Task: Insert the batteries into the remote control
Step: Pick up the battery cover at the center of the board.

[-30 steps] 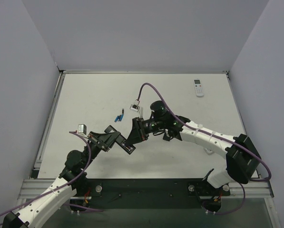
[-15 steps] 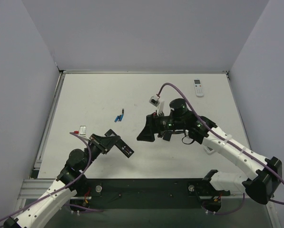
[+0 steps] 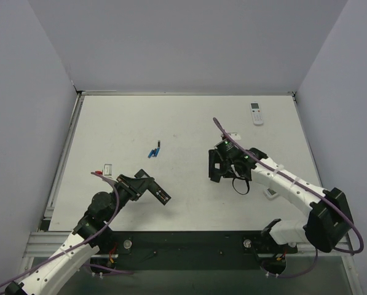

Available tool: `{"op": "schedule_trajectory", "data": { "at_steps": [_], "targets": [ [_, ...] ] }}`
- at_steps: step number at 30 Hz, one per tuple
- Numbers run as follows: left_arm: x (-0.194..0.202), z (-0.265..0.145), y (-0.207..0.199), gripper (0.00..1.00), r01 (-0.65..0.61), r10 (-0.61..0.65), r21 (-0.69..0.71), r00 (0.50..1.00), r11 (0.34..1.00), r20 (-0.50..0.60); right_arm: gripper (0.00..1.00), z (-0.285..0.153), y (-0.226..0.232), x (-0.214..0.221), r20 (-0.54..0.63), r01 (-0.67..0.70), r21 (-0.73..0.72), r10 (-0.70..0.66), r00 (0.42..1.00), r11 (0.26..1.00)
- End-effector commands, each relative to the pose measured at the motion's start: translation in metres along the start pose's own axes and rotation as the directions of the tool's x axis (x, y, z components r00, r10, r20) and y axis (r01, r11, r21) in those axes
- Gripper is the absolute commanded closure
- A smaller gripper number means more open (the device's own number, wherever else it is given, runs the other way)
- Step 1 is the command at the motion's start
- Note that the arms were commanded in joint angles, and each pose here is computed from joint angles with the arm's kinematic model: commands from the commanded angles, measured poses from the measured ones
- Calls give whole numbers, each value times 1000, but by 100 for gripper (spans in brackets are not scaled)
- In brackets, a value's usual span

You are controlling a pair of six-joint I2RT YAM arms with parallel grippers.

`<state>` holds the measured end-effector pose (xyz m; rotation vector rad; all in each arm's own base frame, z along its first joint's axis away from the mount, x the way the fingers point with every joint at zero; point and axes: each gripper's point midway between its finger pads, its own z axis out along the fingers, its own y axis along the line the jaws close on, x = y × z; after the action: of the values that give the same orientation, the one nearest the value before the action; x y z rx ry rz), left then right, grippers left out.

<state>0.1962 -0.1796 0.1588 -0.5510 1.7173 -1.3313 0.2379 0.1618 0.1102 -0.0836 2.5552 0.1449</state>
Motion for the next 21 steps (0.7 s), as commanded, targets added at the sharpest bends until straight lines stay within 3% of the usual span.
{"op": "schedule_trajectory", "data": {
  "at_steps": [1,9,21],
  "targets": [
    [3,0,14,100,5,-5,-19,1000,1000,5,2,26,-33,4,-4,-71,248,75,997,966],
    [7,-2,22,100,23,-23,-25,1000,999,0,11,71,-9,17,-66,-209,213,228,972,954],
    [11,-1,24,100,33,-34,-31,999,999,-15,26,102,-8,41,-127,-195,255,233,964,947]
  ]
}}
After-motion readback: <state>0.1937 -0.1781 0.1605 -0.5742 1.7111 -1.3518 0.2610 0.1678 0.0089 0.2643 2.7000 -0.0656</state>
